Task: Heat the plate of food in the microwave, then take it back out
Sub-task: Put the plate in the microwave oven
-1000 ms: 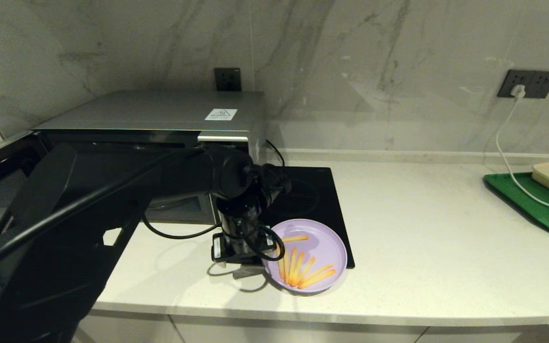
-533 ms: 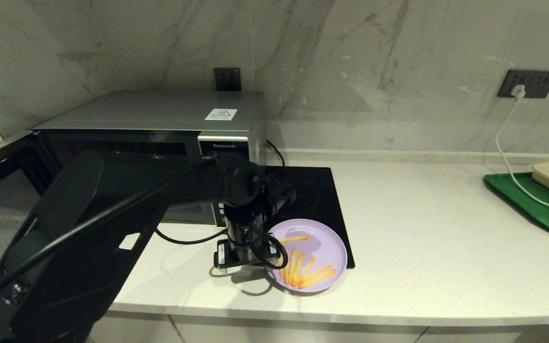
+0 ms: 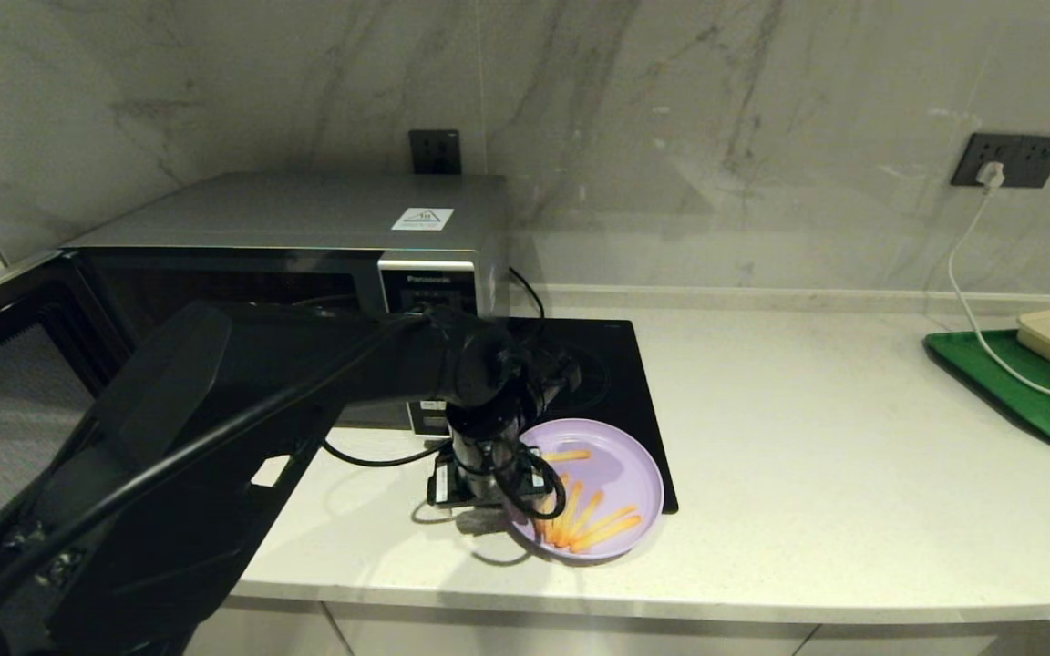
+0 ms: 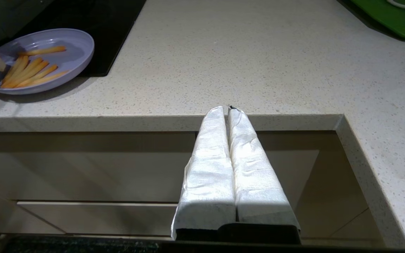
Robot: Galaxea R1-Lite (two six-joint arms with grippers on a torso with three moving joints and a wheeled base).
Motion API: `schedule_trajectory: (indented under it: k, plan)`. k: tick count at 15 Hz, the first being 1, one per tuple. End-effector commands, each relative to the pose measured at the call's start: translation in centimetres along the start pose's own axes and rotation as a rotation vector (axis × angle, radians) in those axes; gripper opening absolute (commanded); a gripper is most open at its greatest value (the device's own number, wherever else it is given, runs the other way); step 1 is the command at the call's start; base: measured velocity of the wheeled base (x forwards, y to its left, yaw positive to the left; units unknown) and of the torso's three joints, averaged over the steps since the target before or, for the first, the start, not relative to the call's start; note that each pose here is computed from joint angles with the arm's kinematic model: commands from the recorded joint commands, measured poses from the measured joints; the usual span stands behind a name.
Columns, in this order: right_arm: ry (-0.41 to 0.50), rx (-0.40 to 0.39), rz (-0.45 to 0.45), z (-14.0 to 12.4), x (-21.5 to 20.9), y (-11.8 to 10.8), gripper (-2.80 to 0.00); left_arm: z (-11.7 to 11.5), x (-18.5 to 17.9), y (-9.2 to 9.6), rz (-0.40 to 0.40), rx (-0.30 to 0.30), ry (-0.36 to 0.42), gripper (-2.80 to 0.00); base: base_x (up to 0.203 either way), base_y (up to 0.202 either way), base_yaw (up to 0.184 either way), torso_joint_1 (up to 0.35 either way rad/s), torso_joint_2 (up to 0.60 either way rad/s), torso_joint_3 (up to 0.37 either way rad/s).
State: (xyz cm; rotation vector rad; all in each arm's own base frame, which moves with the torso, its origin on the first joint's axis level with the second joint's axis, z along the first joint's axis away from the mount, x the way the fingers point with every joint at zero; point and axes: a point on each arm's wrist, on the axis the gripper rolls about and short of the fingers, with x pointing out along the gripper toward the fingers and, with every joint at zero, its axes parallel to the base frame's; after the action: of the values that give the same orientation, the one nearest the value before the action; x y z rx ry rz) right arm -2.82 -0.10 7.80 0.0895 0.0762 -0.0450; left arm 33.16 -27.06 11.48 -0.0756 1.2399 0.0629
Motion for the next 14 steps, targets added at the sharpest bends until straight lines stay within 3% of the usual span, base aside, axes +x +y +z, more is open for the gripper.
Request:
schedule_trajectory:
  k: [1,5,14]
  plan:
    - [0.0,0.001,0.0,0.0,0.0,0.0,-2.8,0.1,-0.2,0.1,-0.006,0.003,-0.005,0.0,0.0,0.0,0.0,0.0,0.0,0.0]
    - [0.001,0.001,0.0,0.0,0.0,0.0,-2.8,0.5,-0.8,0.5,-0.077,-0.002,0.043,0.0,0.0,0.0,0.0,0.0,0.0,0.0]
    - [0.002,0.001,0.0,0.0,0.0,0.0,-2.8,1.6,0.6,1.8,-0.026,-0.042,0.039,0.0,0.0,0.0,0.0,0.0,0.0,0.0]
